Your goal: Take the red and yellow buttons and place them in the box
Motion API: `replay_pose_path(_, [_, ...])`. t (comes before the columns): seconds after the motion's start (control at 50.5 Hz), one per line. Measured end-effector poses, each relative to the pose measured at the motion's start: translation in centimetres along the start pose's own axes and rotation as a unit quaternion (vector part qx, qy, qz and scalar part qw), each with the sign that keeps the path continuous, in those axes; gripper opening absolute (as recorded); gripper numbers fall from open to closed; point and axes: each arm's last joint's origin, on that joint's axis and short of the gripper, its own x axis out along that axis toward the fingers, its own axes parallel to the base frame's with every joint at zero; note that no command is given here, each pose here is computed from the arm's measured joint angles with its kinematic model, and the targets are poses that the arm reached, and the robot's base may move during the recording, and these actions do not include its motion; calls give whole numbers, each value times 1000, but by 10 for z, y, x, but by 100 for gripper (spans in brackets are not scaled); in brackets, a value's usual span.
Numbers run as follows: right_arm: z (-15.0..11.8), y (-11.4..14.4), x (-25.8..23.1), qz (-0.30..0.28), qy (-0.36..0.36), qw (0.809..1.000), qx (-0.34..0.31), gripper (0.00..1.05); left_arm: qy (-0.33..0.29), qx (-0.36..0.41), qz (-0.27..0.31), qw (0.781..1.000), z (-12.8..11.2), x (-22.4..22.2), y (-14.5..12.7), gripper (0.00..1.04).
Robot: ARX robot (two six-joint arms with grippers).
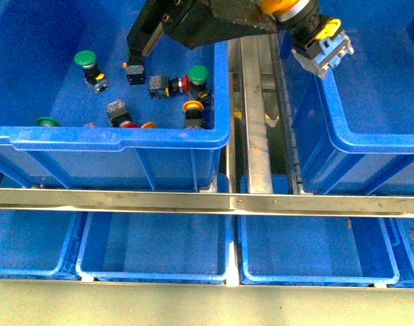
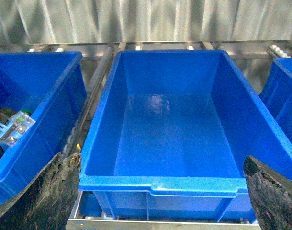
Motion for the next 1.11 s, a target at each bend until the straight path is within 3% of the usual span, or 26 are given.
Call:
replay_pose_path(0.059, [0, 0, 0, 0, 0, 1000, 0, 99, -3, 3, -1, 1000, 3, 2, -4, 35])
replay_pose_path(0.158, [1, -4, 9, -115, 110, 987, -3, 99, -7, 3, 6, 1000, 5, 4, -5, 35])
replay_pose_path(0.198, [6, -6, 17, -123, 124, 984, -17, 99, -11, 2, 12, 1000, 5, 5, -4, 35])
replay_pose_path(0.277, [14, -5, 41, -87, 133, 986, -51, 99, -11, 6, 10, 1000, 5, 6, -7, 35])
replay_pose_path(0.396, [11, 8, 71, 31, 141, 984, -107, 99, -15, 9, 20, 1000, 6, 10, -7, 35])
replay_pose_path(0.495, [-4, 24, 83, 115, 160, 969, -148, 99, -18, 13, 28, 999, 6, 14, -6, 35])
replay_pose_path(0.673, [-17, 49, 92, 203, 149, 948, -193, 99, -27, 22, 36, 999, 10, 21, -8, 35])
replay_pose_path(0.872, [-13, 70, 111, 244, 94, 938, -226, 99, -29, 33, 38, 998, 10, 34, -13, 35])
replay_pose_path(1.109, [-8, 80, 129, 250, 64, 934, -246, 99, -28, 35, 44, 998, 8, 43, -13, 35])
